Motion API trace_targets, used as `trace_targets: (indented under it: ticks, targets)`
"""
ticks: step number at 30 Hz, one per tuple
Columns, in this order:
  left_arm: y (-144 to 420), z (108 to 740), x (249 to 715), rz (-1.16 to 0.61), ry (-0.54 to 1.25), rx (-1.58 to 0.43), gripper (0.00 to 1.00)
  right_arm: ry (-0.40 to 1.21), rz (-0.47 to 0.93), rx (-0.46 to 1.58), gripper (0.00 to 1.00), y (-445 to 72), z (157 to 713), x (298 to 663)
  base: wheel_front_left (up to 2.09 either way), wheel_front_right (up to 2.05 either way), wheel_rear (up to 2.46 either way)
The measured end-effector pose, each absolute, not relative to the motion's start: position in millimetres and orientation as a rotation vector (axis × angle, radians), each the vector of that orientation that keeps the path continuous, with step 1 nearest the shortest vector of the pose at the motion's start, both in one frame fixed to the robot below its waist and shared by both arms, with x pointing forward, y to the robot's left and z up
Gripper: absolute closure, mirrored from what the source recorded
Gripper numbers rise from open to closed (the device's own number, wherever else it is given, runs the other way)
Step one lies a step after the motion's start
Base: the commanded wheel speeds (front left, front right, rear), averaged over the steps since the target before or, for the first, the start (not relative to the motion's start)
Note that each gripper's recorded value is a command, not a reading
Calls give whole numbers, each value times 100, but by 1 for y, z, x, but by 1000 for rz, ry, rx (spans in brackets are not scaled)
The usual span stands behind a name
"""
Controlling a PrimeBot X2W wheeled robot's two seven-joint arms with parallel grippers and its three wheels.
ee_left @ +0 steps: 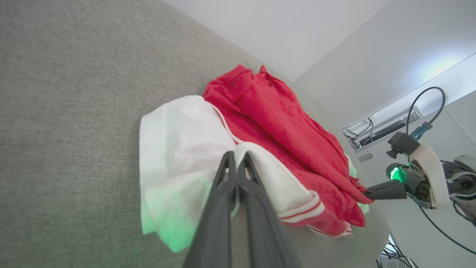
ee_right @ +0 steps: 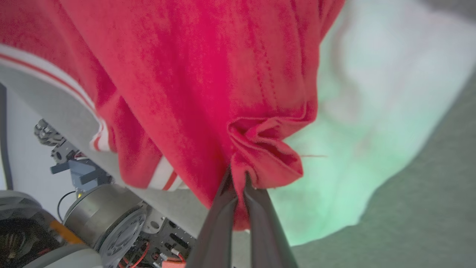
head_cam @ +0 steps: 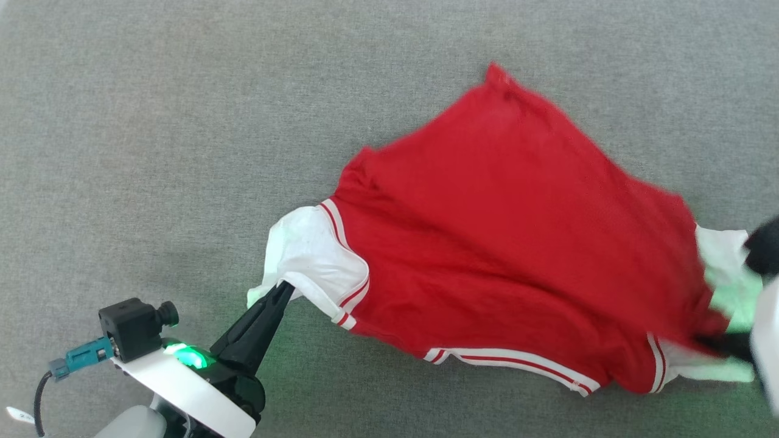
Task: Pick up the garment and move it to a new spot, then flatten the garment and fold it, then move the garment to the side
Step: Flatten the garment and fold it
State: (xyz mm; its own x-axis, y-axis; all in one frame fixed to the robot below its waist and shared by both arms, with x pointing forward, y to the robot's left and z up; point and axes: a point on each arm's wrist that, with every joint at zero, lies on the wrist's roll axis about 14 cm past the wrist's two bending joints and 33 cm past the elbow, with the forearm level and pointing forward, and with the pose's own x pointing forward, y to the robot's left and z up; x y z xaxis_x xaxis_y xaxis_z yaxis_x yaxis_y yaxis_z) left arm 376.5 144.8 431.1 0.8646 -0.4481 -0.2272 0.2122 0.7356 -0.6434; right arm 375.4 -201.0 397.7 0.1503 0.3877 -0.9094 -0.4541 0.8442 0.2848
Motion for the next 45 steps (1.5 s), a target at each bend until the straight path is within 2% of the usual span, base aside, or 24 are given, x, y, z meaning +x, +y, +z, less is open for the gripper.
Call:
trace_targets:
  ticks: [7, 12, 13, 14, 15, 24, 30, 37, 45]
  targets:
    - [147, 430, 375, -359, 384, -654, 100, 1385, 688, 31, 100, -167, 376, 301, 0, 0, 0]
    - [145, 427, 379, -358, 384, -661, 100, 1358, 688, 43, 100, -154, 376, 293, 0, 0, 0]
    - [144, 426, 380, -359, 386, -662, 100, 1327, 677, 38, 93, -154, 379, 298, 0, 0, 0]
    - [144, 426, 381, -359, 385, -661, 100, 1288, 666, 33, 54, -153, 382, 305, 0, 0, 0]
    - [144, 426, 381, -360, 386, -662, 100, 1258, 661, 26, 0, -152, 386, 311, 0, 0, 0]
    - [142, 423, 383, -353, 387, -676, 100, 984, 630, -88, 0, -164, 452, 373, 0, 0, 0]
    - [134, 421, 386, -360, 387, -698, 100, 726, 583, -224, 0, -165, 501, 451, 0, 0, 0]
    - [135, 418, 392, -338, 383, -708, 100, 740, 680, -265, 0, -120, 472, 499, 0, 0, 0]
    - [136, 414, 392, -308, 388, -725, 100, 851, 757, -314, 0, -81, 417, 521, 0, 0, 0]
